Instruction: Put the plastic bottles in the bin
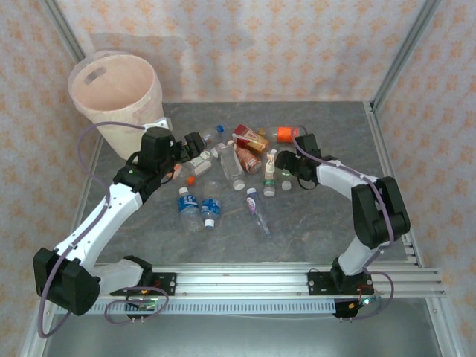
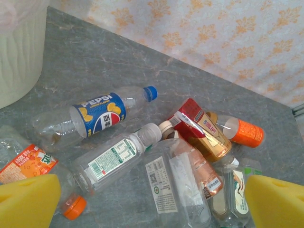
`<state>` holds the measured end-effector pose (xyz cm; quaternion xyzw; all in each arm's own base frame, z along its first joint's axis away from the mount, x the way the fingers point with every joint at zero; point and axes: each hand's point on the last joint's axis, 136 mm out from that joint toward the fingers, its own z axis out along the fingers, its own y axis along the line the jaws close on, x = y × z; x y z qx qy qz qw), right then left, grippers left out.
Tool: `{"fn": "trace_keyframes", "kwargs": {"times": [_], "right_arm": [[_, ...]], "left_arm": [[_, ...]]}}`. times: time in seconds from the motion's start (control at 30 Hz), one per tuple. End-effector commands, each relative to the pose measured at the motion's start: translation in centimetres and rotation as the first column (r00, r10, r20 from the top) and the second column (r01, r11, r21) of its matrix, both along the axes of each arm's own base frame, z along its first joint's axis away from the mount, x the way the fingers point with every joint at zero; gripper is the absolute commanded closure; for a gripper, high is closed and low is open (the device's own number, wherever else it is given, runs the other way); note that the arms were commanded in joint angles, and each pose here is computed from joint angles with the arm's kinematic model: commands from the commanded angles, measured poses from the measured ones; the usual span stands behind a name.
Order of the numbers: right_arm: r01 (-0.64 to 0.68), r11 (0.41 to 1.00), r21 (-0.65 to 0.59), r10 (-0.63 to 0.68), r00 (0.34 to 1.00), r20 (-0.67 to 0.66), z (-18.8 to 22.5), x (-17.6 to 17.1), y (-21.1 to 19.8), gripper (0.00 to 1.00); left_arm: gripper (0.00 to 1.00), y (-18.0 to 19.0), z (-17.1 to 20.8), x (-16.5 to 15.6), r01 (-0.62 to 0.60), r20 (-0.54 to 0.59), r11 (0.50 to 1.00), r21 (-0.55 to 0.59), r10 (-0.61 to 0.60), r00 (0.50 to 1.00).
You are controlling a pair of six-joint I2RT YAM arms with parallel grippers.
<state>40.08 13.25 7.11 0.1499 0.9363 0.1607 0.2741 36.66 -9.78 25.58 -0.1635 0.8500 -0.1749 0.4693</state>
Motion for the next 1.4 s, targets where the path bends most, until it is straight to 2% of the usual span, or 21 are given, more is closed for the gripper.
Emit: {"fn": "trace_keyframes", "kwargs": {"times": [0.0,0.17,0.43,0.5,0.63,0.8,0.93,1.07,1.2,1.37], "right_arm": [[-0.035,0.999,-0.008,0.035,0.999,-0.034,-0.6,-0.1,0.2,0.18],[0.048,0.991,-0.127,-0.057,0.996,-0.065,-1.8,-0.5,-2.4,0.21],[-0.066,0.982,-0.180,0.045,0.992,-0.119,-3.6,-0.6,-2.1,0.20],[-0.062,0.977,-0.202,0.035,0.990,-0.133,-4.1,-0.3,-2.5,0.20],[-0.022,0.969,-0.244,-0.002,0.995,-0.101,-3.8,0.3,-3.3,0.28],[0.015,0.961,-0.276,-0.015,1.000,0.003,-1.1,-0.2,-4.5,0.39],[0.021,0.970,-0.241,0.005,0.994,0.108,1.7,-0.9,-4.4,0.46],[-0.004,0.991,-0.135,0.040,0.964,0.264,5.2,-1.8,-3.2,0.51],[-0.132,0.991,-0.010,0.123,0.894,0.431,9.2,-2.8,-0.2,0.52],[-0.312,0.948,0.061,0.232,0.812,0.536,12.3,-4.7,3.7,0.52]], "left_arm": [[0.00,-0.3,1.5,0.3,-0.006,0.061,0.999,-0.042,0.009,0.998],[0.00,-1.3,1.5,0.9,0.036,0.063,0.998,-0.057,-0.032,0.998],[0.00,-3.1,0.8,1.4,0.107,0.046,0.992,-0.060,-0.104,0.993],[0.00,-3.4,0.7,1.5,0.113,0.048,0.992,-0.061,-0.111,0.993],[0.00,-3.9,0.5,1.7,0.124,0.041,0.990,-0.062,-0.121,0.992],[0.00,-5.5,0.5,2.0,0.170,0.034,0.984,-0.053,-0.169,0.985],[0.00,-7.4,0.5,2.3,0.215,0.044,0.976,-0.031,-0.214,0.976],[0.00,-10.2,0.4,2.6,0.283,0.056,0.957,-0.061,-0.280,0.958],[0.00,-13.3,0.7,2.8,0.341,0.097,0.932,-0.121,-0.331,0.939],[0.00,-17.2,1.2,2.9,0.443,0.148,0.874,-0.197,-0.421,0.895]]}}
